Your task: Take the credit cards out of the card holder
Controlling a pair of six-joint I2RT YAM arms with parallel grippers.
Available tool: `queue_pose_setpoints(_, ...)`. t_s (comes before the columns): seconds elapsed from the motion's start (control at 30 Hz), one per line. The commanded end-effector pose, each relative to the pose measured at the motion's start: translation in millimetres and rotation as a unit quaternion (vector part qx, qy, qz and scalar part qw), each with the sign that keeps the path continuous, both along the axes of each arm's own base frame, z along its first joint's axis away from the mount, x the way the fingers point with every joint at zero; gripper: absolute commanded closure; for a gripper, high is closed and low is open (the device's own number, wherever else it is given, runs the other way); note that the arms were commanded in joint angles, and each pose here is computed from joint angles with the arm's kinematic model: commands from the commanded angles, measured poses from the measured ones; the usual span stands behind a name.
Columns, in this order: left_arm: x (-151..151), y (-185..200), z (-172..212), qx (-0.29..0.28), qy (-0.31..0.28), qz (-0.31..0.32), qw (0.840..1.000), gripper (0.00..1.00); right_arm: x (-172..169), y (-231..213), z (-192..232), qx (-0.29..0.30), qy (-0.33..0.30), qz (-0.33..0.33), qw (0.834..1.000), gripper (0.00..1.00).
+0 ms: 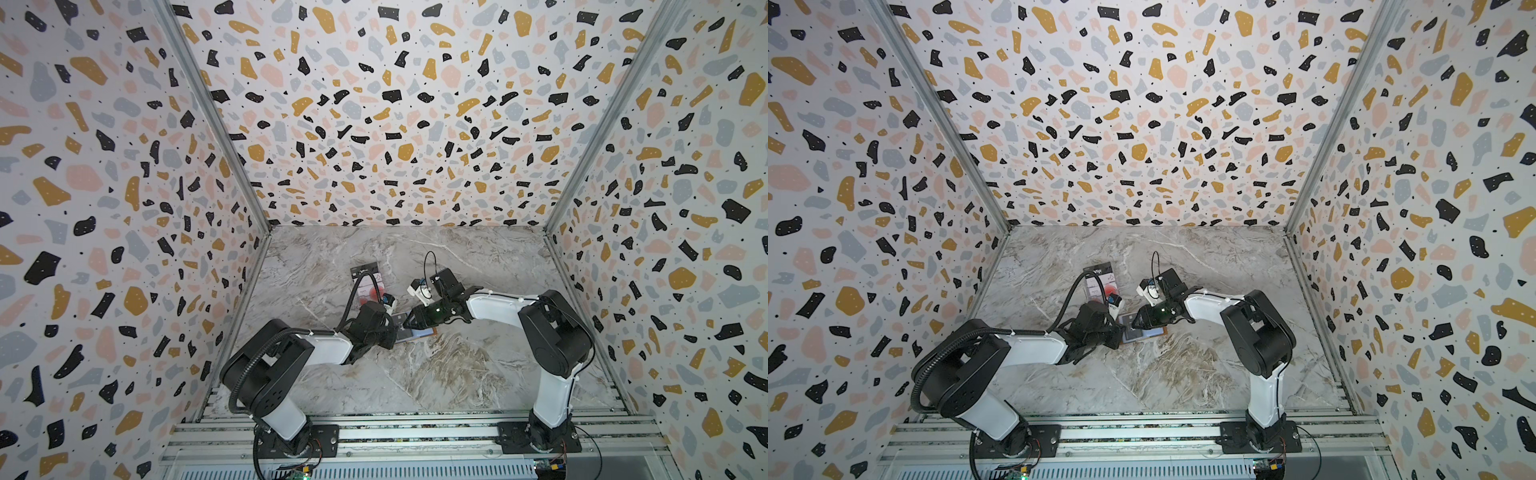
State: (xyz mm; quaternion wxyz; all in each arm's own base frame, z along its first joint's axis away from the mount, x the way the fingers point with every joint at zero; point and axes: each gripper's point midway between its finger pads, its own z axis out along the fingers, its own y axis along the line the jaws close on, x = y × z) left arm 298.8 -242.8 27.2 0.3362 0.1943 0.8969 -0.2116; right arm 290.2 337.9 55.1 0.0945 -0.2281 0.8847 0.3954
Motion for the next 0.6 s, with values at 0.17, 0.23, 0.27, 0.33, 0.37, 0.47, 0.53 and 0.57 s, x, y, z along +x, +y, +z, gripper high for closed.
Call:
queue_pose_setpoints(0.17, -9.0, 8.5, -17.7, 0.005, 0.017, -0.004, 1.000, 1.00, 9.3, -2.6, -6.9, -0.016, -0.003, -0.023, 1.000, 0.59)
queue_pose_setpoints(0.23, -10.8, 9.5, -19.4, 0.005, 0.019, -0.004, 1.000, 1.00, 10.0, -3.1, -9.4, -0.020, -0.002, -0.025, 0.999, 0.60)
queue_pose_setpoints(0.27, -11.2, 9.8, -19.7, 0.005, 0.019, -0.004, 1.000, 1.00, 10.6, -2.9, -10.2, -0.021, -0.001, -0.025, 0.999, 0.60)
queue_pose_setpoints(0.33, -12.5, 11.0, -21.2, 0.006, 0.021, -0.003, 1.000, 1.00, 10.2, -1.9, -13.9, -0.024, 0.003, -0.024, 0.999, 0.60)
queue_pose_setpoints(0.37, -13.0, 11.4, -21.6, 0.006, 0.021, -0.003, 1.000, 1.00, 10.4, -1.9, -15.2, -0.025, 0.004, -0.025, 0.999, 0.60)
queue_pose_setpoints(0.47, -15.5, 13.6, -23.3, 0.008, 0.023, -0.003, 1.000, 1.00, 9.2, 0.1, -19.5, -0.025, 0.011, -0.021, 0.999, 0.60)
queue_pose_setpoints(0.53, -16.7, 15.1, -24.1, 0.007, 0.023, -0.002, 1.000, 1.00, 7.5, 3.1, -19.0, -0.015, 0.018, -0.016, 1.000, 0.62)
queue_pose_setpoints(0.57, -17.6, 15.5, -24.9, 0.007, 0.024, -0.002, 1.000, 1.00, 6.8, 4.5, -17.7, -0.009, 0.020, -0.014, 1.000, 0.63)
